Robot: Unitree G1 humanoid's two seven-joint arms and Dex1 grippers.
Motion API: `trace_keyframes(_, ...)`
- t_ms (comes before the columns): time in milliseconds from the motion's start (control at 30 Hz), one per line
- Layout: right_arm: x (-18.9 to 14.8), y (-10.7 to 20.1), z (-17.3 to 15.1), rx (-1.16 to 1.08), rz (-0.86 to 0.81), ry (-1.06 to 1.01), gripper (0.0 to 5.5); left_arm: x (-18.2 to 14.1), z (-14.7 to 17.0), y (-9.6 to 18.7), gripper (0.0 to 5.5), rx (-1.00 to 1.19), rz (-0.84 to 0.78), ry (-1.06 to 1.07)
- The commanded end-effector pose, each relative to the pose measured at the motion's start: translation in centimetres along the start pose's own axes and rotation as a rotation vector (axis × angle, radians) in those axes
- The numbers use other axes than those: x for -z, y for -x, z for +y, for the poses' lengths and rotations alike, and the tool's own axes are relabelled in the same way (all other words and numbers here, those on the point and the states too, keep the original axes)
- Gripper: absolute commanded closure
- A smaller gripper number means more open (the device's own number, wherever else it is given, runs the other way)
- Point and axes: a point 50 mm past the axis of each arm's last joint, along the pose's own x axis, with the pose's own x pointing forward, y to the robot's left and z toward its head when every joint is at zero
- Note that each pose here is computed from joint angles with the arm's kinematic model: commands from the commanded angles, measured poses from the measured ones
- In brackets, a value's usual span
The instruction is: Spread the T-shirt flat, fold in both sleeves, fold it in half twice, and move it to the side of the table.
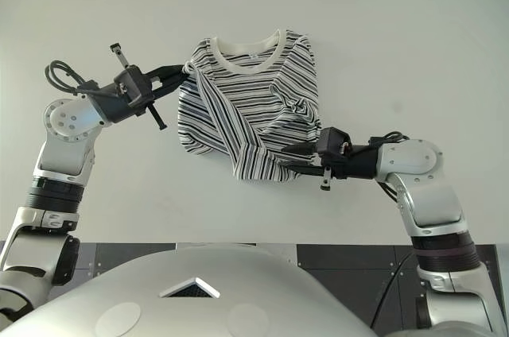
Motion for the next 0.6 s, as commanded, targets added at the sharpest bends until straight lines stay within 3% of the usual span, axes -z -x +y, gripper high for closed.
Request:
trace_keyframes(33, 0.06, -0.22, 0.15, -0.016, 0.014, -0.004, 4.2, -0.2, 0.38, -0.11, 5.4, -0.001, 0.0, -0.028)
trace_keyframes(500, 0.92, -0.64, 0.31, -0.025, 0.033, -0.027, 4.2, -0.48, 0.1, -0.16, 5.4, 0.009, -0.012, -0.011)
trace_keyframes(600, 1.03, -0.8, 0.39, -0.033, 0.036, -0.037, 4.71, -0.41, 0.0, -0.12, 5.4, 0.01, -0.01, -0.01)
